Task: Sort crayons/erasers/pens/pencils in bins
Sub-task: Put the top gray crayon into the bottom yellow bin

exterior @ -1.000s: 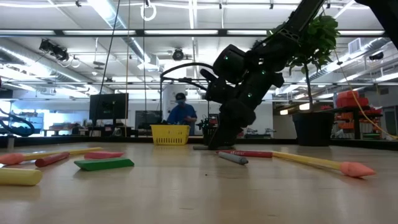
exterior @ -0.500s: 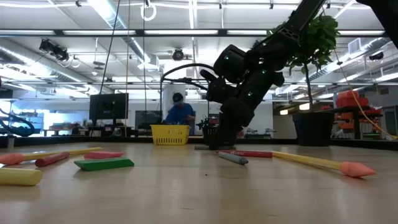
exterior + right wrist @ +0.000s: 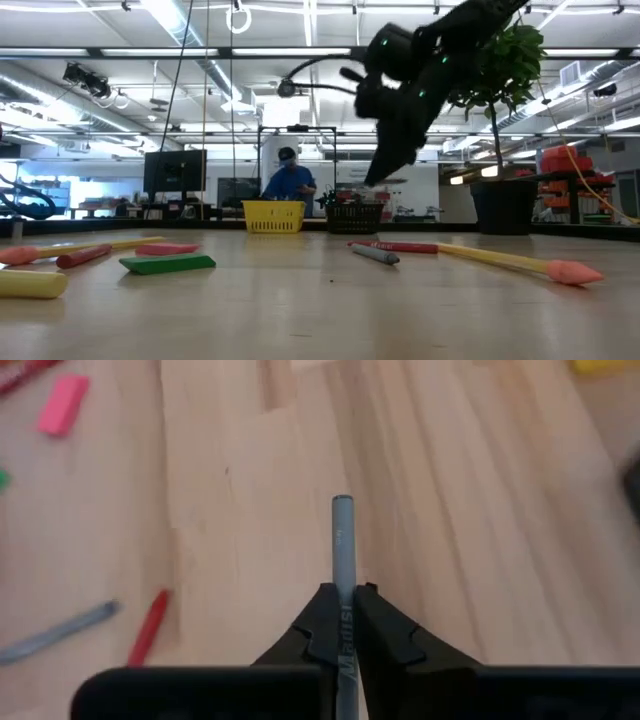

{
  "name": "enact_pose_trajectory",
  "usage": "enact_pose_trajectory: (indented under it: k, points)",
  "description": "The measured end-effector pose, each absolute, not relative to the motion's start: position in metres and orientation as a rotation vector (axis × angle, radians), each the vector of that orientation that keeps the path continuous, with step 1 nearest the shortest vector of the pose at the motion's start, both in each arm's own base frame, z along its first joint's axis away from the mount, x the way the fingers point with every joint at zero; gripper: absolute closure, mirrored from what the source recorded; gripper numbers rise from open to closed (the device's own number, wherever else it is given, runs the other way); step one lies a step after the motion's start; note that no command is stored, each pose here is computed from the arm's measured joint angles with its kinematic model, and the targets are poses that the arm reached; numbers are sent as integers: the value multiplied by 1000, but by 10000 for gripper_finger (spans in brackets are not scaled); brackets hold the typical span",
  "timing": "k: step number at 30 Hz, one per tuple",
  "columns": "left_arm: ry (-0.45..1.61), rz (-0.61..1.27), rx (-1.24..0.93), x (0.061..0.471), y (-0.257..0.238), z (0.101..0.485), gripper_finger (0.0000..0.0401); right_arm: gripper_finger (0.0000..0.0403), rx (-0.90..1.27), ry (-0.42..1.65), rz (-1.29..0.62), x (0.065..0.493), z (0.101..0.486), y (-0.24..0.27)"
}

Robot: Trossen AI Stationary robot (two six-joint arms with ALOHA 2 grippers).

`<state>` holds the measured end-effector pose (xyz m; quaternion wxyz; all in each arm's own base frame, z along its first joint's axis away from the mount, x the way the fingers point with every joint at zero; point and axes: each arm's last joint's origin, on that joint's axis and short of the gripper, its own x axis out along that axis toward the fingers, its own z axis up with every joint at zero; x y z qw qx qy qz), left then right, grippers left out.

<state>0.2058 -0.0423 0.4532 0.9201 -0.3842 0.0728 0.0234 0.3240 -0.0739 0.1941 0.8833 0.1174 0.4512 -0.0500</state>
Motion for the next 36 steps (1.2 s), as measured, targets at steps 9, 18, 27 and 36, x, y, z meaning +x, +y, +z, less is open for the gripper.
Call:
enact_pose_trajectory:
  k: [9, 18, 27, 36]
  points:
    - [138, 73, -529, 204, -40, 454, 367, 374, 618, 979, -166, 268, 257, -49]
    - [62, 374, -460, 207, -11, 454, 374, 373, 873, 1178, -120, 218, 284, 2]
    - [30, 454, -536, 210, 4, 453, 370, 372, 961, 1297, -91, 195, 293, 56]
    - [-14, 419, -589, 211, 3, 457, 383, 372, 1054, 1245, -264, 180, 293, 106]
